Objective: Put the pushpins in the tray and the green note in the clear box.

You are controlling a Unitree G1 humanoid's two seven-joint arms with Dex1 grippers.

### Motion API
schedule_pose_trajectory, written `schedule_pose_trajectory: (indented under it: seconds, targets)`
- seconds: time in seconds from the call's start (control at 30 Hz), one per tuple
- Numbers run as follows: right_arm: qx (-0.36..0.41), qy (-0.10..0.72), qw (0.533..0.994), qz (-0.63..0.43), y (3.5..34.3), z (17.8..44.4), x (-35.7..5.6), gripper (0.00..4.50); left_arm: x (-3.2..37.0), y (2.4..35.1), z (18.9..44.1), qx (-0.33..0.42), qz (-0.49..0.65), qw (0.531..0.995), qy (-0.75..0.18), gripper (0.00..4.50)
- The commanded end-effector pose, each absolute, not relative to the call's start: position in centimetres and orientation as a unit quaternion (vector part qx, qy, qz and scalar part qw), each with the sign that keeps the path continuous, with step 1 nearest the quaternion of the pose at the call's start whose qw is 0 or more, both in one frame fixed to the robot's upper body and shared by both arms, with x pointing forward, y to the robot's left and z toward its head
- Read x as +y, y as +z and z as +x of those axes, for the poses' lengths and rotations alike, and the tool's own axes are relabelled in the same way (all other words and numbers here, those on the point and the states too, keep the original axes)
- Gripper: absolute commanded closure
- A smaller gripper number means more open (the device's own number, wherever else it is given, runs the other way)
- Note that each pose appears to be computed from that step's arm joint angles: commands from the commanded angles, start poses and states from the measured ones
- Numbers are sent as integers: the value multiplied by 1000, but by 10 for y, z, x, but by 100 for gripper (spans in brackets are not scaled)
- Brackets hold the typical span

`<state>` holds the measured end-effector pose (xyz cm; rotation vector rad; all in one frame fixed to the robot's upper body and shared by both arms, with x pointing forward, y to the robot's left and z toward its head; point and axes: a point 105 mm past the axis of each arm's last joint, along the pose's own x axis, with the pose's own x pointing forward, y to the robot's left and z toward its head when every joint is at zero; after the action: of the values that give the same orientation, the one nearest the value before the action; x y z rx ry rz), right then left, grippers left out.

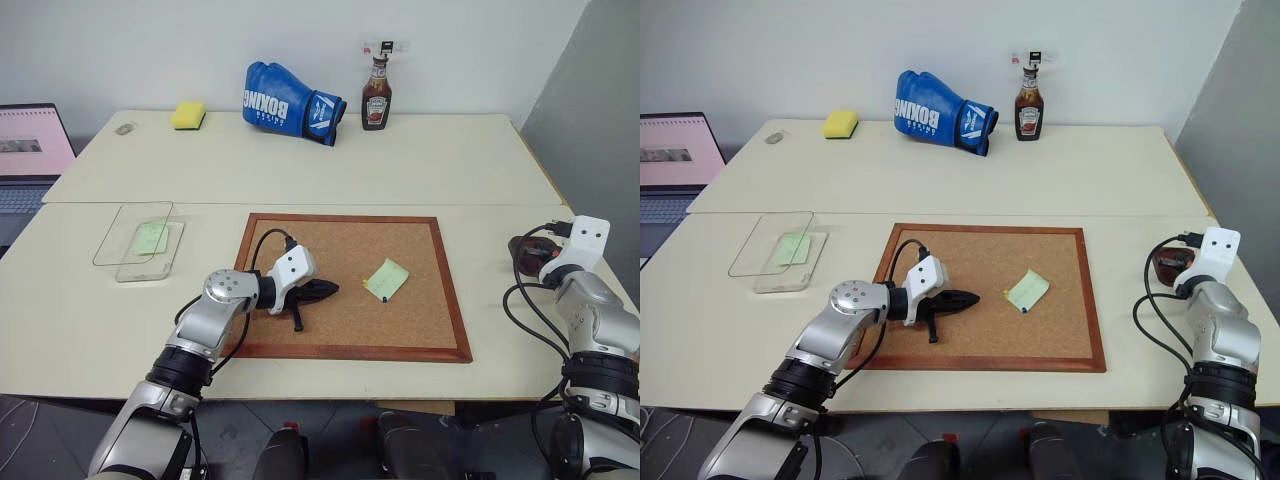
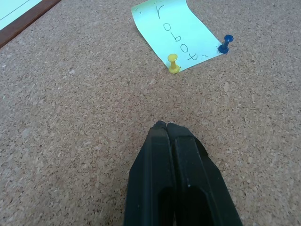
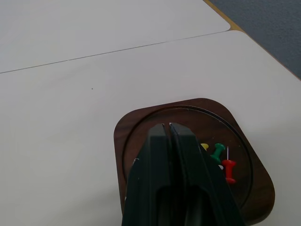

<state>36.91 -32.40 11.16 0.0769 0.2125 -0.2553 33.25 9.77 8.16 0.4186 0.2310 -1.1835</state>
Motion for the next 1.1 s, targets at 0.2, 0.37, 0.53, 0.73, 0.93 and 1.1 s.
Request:
schedule_pose_trajectory:
  seconds: [0.2,0.37,0.53,0.73,0.93,1.1]
  targets:
    - [71,-134,988,22,129,372,-331,231,106,63,331,149,207,800,-543,450]
    - [68,-133,989,19,129,373,-330,121,106,64,331,149,207,799,-545,450]
    - [66,-126,990,9,130,373,-328,26,106,64,331,148,208,799,-544,450]
    - [55,-116,992,-21,135,374,-324,1,106,63,331,149,208,799,-544,450]
    - [37,-134,987,-78,145,373,-331,1,106,63,330,150,207,798,-545,450]
    - [21,-120,985,-122,152,374,-324,1,106,62,329,151,206,798,-545,450]
